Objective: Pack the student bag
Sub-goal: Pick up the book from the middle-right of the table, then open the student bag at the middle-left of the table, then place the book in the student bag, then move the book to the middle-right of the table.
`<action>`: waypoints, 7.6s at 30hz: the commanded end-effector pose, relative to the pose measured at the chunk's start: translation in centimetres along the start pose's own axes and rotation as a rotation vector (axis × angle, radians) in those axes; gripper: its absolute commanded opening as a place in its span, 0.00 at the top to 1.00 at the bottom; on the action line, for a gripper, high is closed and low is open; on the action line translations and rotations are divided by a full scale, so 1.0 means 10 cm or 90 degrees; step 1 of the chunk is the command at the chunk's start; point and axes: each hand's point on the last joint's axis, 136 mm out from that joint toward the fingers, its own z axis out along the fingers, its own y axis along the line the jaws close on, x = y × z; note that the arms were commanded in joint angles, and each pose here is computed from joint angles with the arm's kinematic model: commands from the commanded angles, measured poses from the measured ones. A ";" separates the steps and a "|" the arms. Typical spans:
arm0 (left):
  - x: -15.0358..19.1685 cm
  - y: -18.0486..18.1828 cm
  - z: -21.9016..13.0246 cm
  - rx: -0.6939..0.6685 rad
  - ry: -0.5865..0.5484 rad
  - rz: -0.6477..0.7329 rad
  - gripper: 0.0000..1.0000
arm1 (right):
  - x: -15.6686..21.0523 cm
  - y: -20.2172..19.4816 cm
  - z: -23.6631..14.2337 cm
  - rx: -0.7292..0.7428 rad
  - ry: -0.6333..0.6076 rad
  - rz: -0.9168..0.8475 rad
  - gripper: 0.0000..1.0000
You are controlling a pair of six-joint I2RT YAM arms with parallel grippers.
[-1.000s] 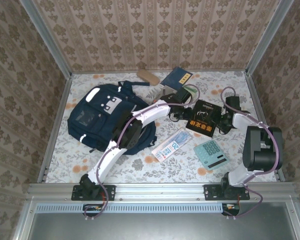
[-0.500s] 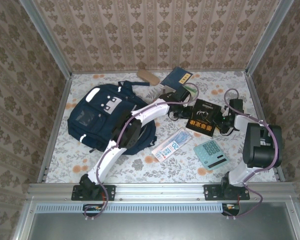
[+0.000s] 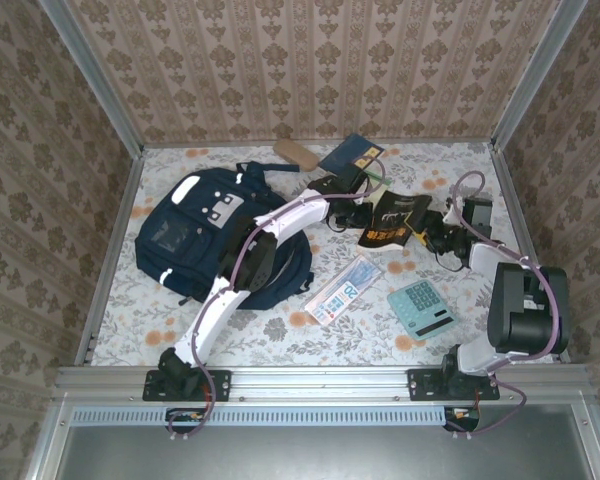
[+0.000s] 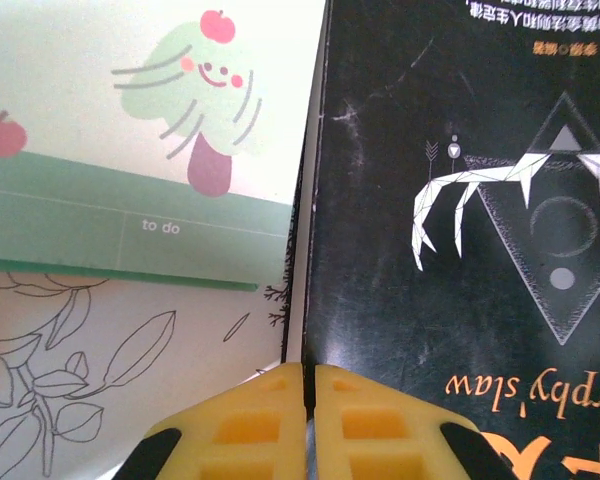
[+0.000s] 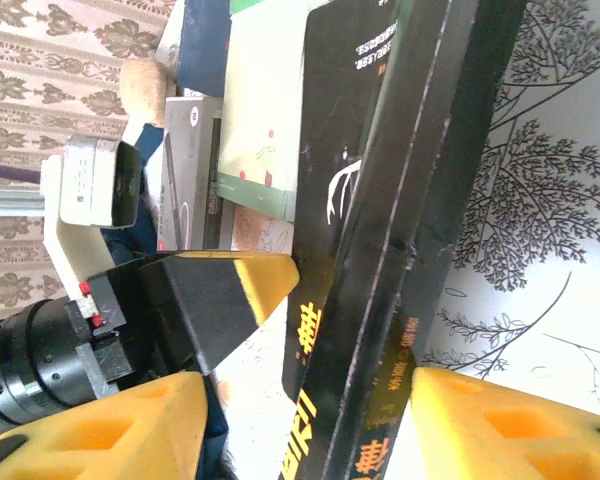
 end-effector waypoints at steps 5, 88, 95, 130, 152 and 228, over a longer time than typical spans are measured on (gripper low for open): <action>0.51 -0.24 0.27 0.040 0.099 0.029 0.90 | 0.21 0.02 0.14 0.016 0.096 -0.003 0.52; 1.40 1.69 -1.93 -0.446 0.123 0.131 0.48 | 0.61 1.43 -0.48 -0.143 0.037 -0.146 1.00; 1.29 1.77 -2.13 -0.518 0.103 0.146 1.00 | 0.68 1.51 -0.47 -0.154 0.045 -0.149 1.00; 0.27 0.85 -4.06 -0.187 -0.244 -0.032 1.00 | 1.94 2.94 0.88 -0.332 0.160 -0.122 1.00; 0.31 0.83 -3.94 -0.154 -0.223 -0.057 1.00 | 2.72 2.71 2.36 -0.252 0.205 -0.078 0.80; 1.02 1.56 -3.56 -0.250 -0.139 -0.085 1.00 | -0.65 0.58 2.74 0.274 -0.031 -0.050 1.00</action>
